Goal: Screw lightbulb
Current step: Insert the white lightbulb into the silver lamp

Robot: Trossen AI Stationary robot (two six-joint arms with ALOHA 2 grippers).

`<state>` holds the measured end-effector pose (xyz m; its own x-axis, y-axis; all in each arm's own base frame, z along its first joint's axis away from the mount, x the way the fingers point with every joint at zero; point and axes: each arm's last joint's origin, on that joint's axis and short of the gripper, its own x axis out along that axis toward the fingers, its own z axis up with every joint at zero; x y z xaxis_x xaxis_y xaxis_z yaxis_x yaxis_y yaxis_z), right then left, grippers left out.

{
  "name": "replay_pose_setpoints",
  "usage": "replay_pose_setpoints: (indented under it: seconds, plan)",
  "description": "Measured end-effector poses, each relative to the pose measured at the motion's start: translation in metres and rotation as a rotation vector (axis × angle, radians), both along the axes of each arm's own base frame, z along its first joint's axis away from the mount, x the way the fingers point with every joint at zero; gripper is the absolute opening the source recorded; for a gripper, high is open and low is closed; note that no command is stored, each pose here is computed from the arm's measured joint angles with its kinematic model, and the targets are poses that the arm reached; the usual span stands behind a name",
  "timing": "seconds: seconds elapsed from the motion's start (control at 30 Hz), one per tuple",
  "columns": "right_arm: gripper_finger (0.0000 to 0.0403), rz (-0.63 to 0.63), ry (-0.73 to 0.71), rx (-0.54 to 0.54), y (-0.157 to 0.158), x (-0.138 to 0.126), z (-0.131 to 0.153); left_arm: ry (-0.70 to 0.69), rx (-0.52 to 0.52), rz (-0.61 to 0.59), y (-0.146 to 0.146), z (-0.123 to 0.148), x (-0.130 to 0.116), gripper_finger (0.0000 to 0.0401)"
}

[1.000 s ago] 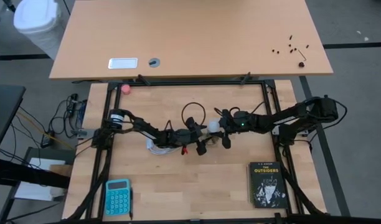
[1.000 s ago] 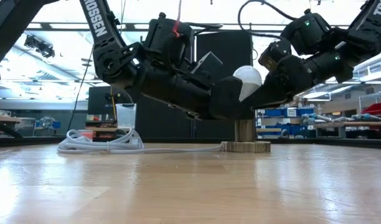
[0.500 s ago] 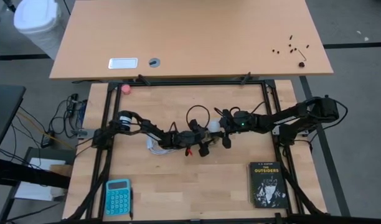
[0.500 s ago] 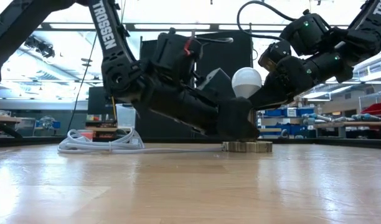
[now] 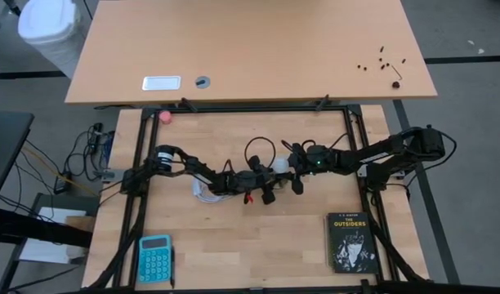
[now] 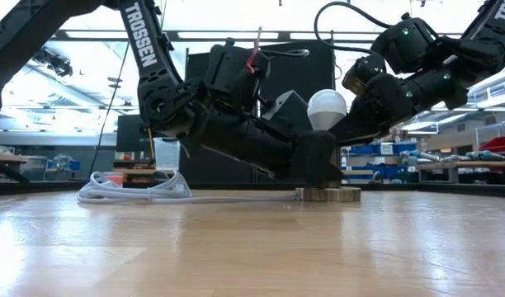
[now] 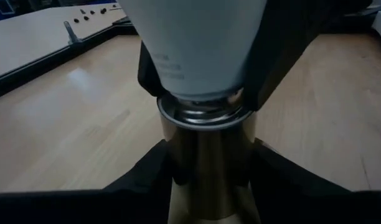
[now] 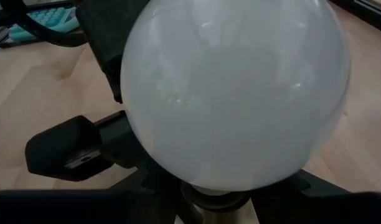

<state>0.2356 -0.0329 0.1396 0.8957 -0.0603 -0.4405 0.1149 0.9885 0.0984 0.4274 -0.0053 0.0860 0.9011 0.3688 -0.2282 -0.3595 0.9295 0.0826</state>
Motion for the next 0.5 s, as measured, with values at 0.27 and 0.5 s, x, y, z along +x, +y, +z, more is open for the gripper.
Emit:
replay_pose_setpoints:
  seconds: [0.27, 0.5]
  plan:
    - [0.0197, 0.027, 0.002, 0.01, 0.0012, -0.0001, -0.0003, -0.006, -0.033, 0.001, 0.0003, -0.0005, -0.0001, 0.0168]
    - [0.0218, 0.054, 0.015, -0.008, 0.0036, -0.0047, 0.0048, -0.003, -0.046, 0.0, -0.0001, -0.0009, -0.0001, 0.0168]
